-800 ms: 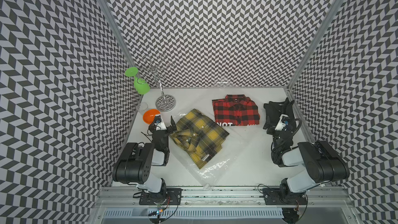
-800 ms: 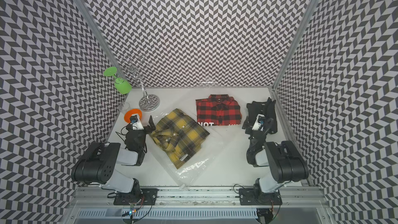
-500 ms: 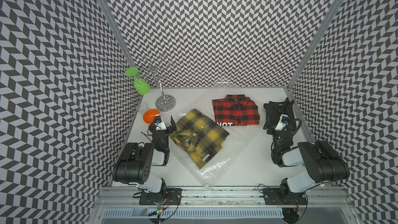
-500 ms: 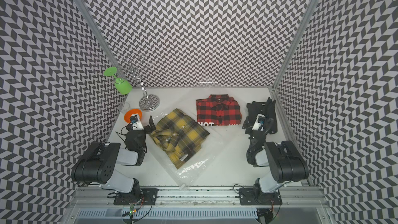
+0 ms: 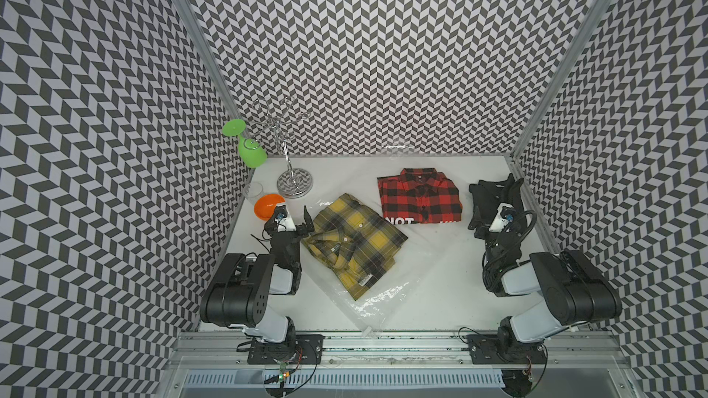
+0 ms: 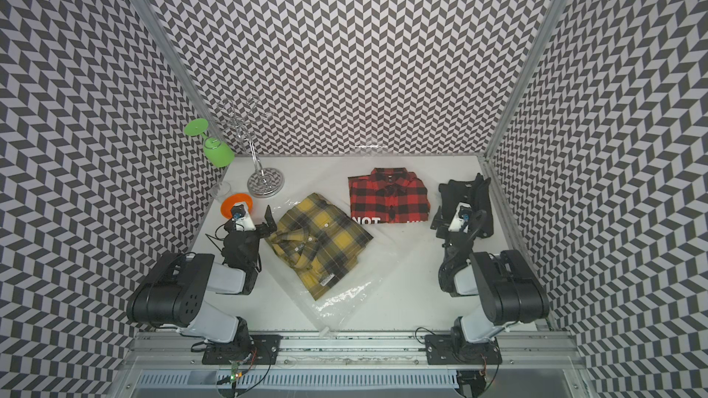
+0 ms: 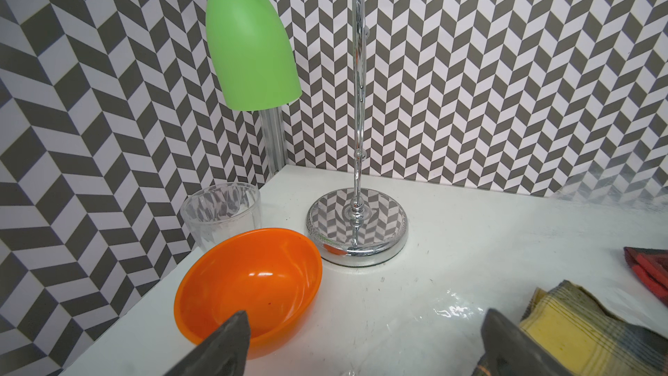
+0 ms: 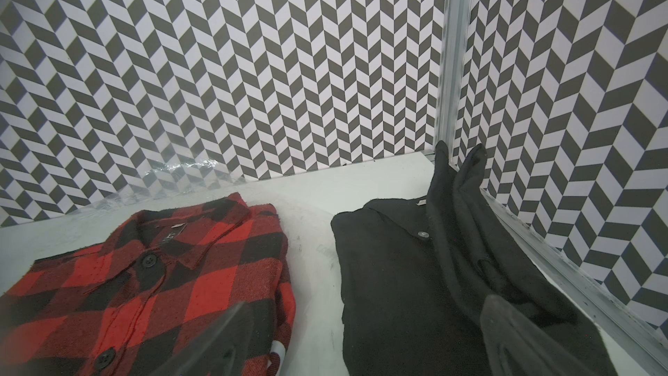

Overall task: Place the folded shirt into the vacuum bag
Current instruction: Adjust the shirt in the vacuum bag.

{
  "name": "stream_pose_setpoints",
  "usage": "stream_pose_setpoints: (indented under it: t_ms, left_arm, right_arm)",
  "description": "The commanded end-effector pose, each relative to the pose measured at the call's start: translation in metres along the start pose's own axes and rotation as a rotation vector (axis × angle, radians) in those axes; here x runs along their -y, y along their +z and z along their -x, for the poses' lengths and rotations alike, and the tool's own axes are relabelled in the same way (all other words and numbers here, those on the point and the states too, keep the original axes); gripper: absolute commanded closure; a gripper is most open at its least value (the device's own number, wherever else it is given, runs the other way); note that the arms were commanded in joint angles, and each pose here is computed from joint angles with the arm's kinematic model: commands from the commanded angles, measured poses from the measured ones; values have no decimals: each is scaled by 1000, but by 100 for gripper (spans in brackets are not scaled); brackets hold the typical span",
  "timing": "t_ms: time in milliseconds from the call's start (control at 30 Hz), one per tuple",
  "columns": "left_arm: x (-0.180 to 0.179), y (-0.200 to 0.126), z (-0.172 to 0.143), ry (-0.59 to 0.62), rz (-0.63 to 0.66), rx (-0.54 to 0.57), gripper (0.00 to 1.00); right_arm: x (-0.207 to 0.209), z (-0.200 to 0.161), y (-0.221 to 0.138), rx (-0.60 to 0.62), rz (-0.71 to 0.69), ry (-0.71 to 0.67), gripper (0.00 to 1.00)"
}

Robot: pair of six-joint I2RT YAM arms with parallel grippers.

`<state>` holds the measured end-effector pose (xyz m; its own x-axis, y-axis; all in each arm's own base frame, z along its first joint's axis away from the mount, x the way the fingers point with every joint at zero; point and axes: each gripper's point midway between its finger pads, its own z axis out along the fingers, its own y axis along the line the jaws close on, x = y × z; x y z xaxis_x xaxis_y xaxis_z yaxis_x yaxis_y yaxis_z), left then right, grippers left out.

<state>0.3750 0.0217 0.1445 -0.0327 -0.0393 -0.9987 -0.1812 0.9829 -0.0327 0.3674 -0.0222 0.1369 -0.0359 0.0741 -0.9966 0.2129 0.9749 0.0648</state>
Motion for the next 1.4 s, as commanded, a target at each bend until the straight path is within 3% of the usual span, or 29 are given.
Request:
stream_pose_setpoints:
  t_ms: [0,233,300,500,633,733,833,900,1000,1067,1133,1167,1267,1367]
  left_arm:
    - [0,3,5,0,-8,14,0]
    - [0,2,5,4,1,15,0]
    - [-2,-5,10,15,69,41,0]
    - [2,-31,23,32,53,139,0]
    - [2,-30,22,34,54,137,0]
    - [3,-28,21,35,51,124,0]
    - [3,-35,29,38,44,163,0]
    - [4,-37,39,74,126,163,0]
    - [34,-28,63,127,48,126,0]
    - [39,-35,85,76,30,175,0]
    - [39,-39,101,-10,23,191,0]
    - [36,-39,107,-62,40,181,0]
    - [27,-31,123,-264,91,138,0]
    - [37,-26,132,-505,-1,24,0]
  right_arm:
    - [-1,17,0,71,-1,22,1]
    - [-1,17,0,71,-2,22,1]
    - [-1,17,0,73,-1,22,1]
    - [-15,42,6,60,-20,-39,1]
    - [-1,63,31,-69,-208,131,1]
    - [-18,60,46,-231,-180,112,1]
    - [-27,64,46,-266,-151,168,1]
    - [-36,68,44,-268,-102,213,1]
    - [-43,74,42,-263,-59,297,1]
    - [-42,71,40,-290,-75,308,1]
    - [-18,48,37,-379,-202,483,1]
    - [-22,40,41,-438,-113,561,2]
    - [-57,36,40,-545,266,708,28]
    - [-75,28,34,-642,339,706,31]
